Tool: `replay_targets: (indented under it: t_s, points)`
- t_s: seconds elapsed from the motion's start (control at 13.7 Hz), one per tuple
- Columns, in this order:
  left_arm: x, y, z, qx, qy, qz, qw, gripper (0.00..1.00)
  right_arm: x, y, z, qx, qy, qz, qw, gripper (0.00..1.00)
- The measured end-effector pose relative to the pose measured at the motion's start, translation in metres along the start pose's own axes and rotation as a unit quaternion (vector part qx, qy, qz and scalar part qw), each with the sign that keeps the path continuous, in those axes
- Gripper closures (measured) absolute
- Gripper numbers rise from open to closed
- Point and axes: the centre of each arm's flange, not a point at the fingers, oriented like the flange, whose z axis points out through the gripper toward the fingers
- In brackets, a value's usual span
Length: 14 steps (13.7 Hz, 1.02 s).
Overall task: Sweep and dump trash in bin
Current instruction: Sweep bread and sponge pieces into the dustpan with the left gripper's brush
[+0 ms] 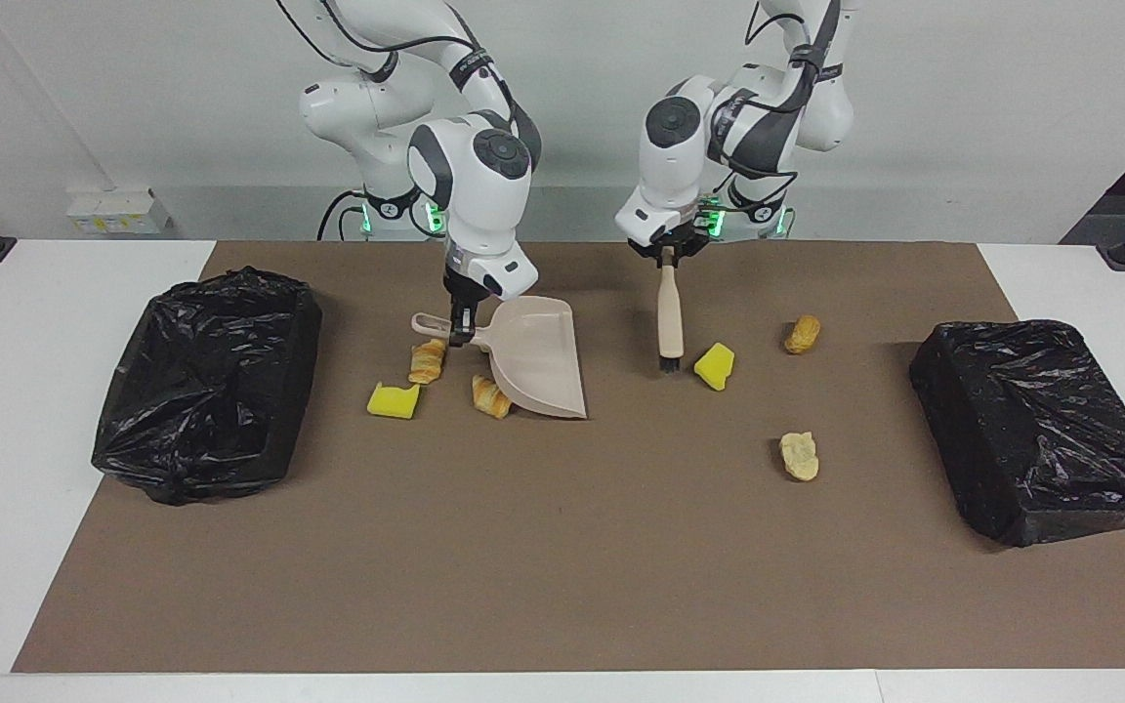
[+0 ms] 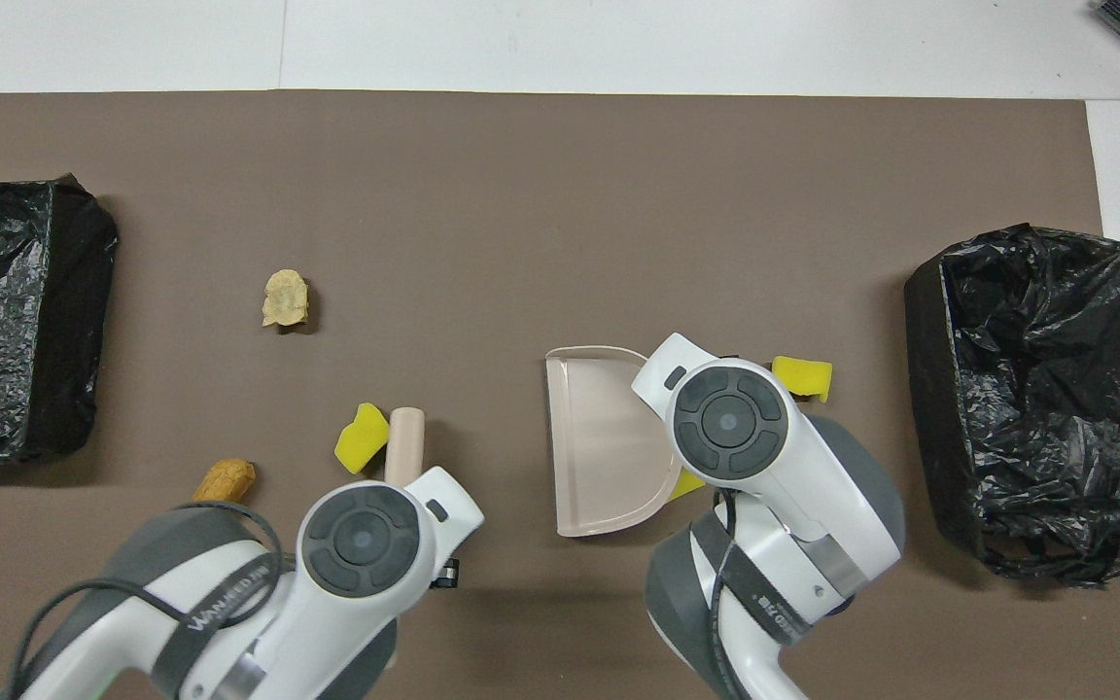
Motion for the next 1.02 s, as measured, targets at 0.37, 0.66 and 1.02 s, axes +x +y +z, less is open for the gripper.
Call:
replay_targets:
  t_s: [0.37, 0.66, 1.02]
  points:
    - [-0.001, -0.111, -0.019, 0.023, -0.045, -0.109, 0.993, 0.74, 0.063, -0.005, -0.001, -0.004, 0.006, 0.041, 0.999, 0.69]
    - [-0.012, -0.156, 0.003, 0.029, -0.054, -0.224, 0.973, 0.74, 0.078, -0.002, 0.001, -0.006, 0.009, 0.050, 0.999, 0.69]
    - [-0.023, -0.168, 0.063, 0.020, -0.055, -0.248, 0.967, 0.74, 0.081, -0.001, 0.003, -0.001, 0.024, 0.058, 0.998, 0.69]
